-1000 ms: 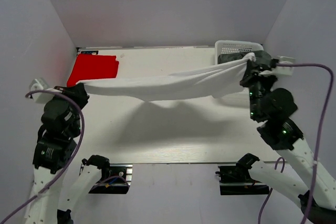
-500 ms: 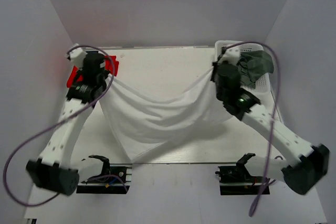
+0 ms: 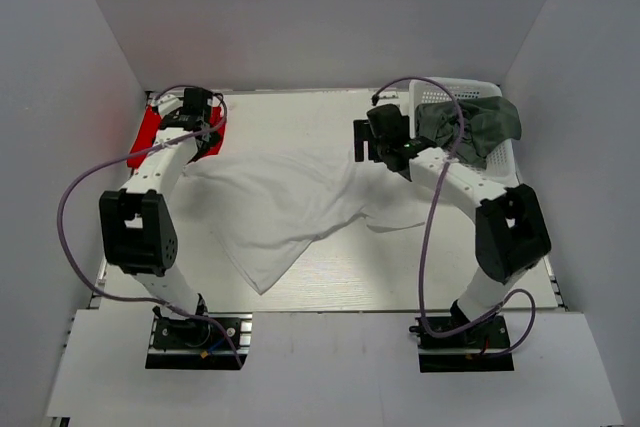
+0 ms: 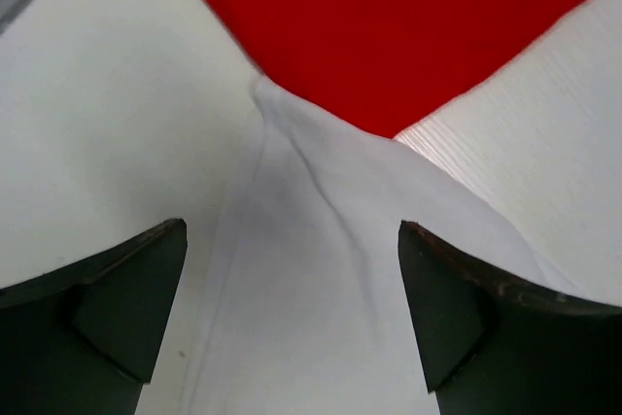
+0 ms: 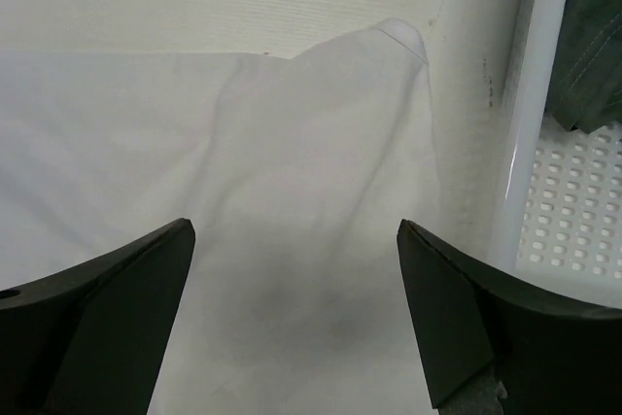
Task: Fold and stack the t-shirts
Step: Flatten out the tshirt
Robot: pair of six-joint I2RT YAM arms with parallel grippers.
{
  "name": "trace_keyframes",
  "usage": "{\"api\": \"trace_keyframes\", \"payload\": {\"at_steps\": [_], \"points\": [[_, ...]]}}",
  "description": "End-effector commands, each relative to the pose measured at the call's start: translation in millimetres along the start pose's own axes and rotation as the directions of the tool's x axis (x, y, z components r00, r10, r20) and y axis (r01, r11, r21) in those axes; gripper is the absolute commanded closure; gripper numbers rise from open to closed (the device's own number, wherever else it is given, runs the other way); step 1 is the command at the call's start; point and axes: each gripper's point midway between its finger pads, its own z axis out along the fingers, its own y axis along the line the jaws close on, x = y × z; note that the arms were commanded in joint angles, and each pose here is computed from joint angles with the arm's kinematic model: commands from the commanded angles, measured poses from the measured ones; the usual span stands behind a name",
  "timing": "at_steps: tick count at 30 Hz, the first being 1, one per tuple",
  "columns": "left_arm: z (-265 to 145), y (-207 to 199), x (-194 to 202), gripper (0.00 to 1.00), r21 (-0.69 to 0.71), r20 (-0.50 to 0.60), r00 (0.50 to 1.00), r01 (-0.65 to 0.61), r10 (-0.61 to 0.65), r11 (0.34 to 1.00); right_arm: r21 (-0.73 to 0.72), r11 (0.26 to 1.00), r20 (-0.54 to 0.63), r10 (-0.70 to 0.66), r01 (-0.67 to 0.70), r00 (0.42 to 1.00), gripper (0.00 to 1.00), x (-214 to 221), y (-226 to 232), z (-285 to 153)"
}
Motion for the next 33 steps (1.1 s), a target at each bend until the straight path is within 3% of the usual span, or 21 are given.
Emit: {"api": "trace_keyframes", "payload": {"at_steps": [1, 2, 4, 5, 9, 11, 13, 14, 17, 22, 25, 29, 33], "points": [[-55, -10, -7, 0.01, 0.251, -0.016, 0.999, 0.045, -0.043, 0.967, -0.122, 0.990, 0.109, 0.088, -0.074, 0.990, 0.10, -30, 11, -40], [-66, -23, 26, 0.01, 0.362, -0.093, 0.995, 0.001, 0.035, 0.932, -0.154, 0.984, 0.143, 0.115, -0.092, 0.983, 0.10, -33, 10, -53], [-104, -39, 26, 0.01, 0.580, -0.047, 0.997, -0.023, 0.062, 0.814, -0.169, 0.981, 0.156, 0.123, -0.096, 0.980, 0.10, -21, 8, -55], [-112, -42, 61, 0.01, 0.671, -0.111, 0.986, -0.020, 0.128, 0.741, -0.170, 0.979, 0.202, 0.144, -0.110, 0.969, 0.10, -23, 3, -63], [-149, -39, 90, 0.01, 0.811, -0.127, 0.983, 0.026, 0.133, 0.585, -0.088, 0.973, 0.226, 0.229, -0.214, 0.947, 0.10, -1, -23, -63], [-156, -28, 117, 0.01, 0.819, -0.174, 0.967, 0.037, 0.187, 0.573, -0.092, 0.964, 0.214, 0.265, -0.250, 0.940, 0.10, 4, -25, -66], [-149, -13, 153, 0.01, 0.803, -0.243, 0.945, 0.069, 0.219, 0.592, -0.104, 0.954, 0.191, 0.298, -0.282, 0.935, 0.10, 15, -27, -67], [-156, -9, 164, 0.01, 0.820, -0.239, 0.941, 0.063, 0.240, 0.569, -0.116, 0.945, 0.182, 0.322, -0.305, 0.929, 0.10, 17, -25, -68], [-143, 21, 210, 0.01, 0.747, -0.348, 0.896, 0.087, 0.277, 0.659, -0.106, 0.933, 0.171, 0.358, -0.344, 0.918, 0.10, 35, -31, -68], [-146, 56, 261, 0.01, 0.706, -0.446, 0.829, 0.093, 0.339, 0.702, -0.061, 0.920, 0.206, 0.390, -0.386, 0.897, 0.10, 36, -48, -74], [-145, 73, 284, 0.06, 0.670, -0.492, 0.780, 0.054, 0.388, 0.741, -0.026, 0.912, 0.204, 0.406, -0.410, 0.891, 0.10, 39, -56, -75], [-153, 80, 308, 0.13, 0.680, -0.516, 0.709, -0.003, 0.481, 0.733, 0.042, 0.905, 0.184, 0.410, -0.424, 0.893, 0.10, 51, -69, -74], [-160, 100, 320, 0.23, 0.634, -0.557, 0.649, -0.070, 0.518, 0.770, 0.093, 0.901, 0.169, 0.406, -0.425, 0.898, 0.10, 61, -81, -75]]}}
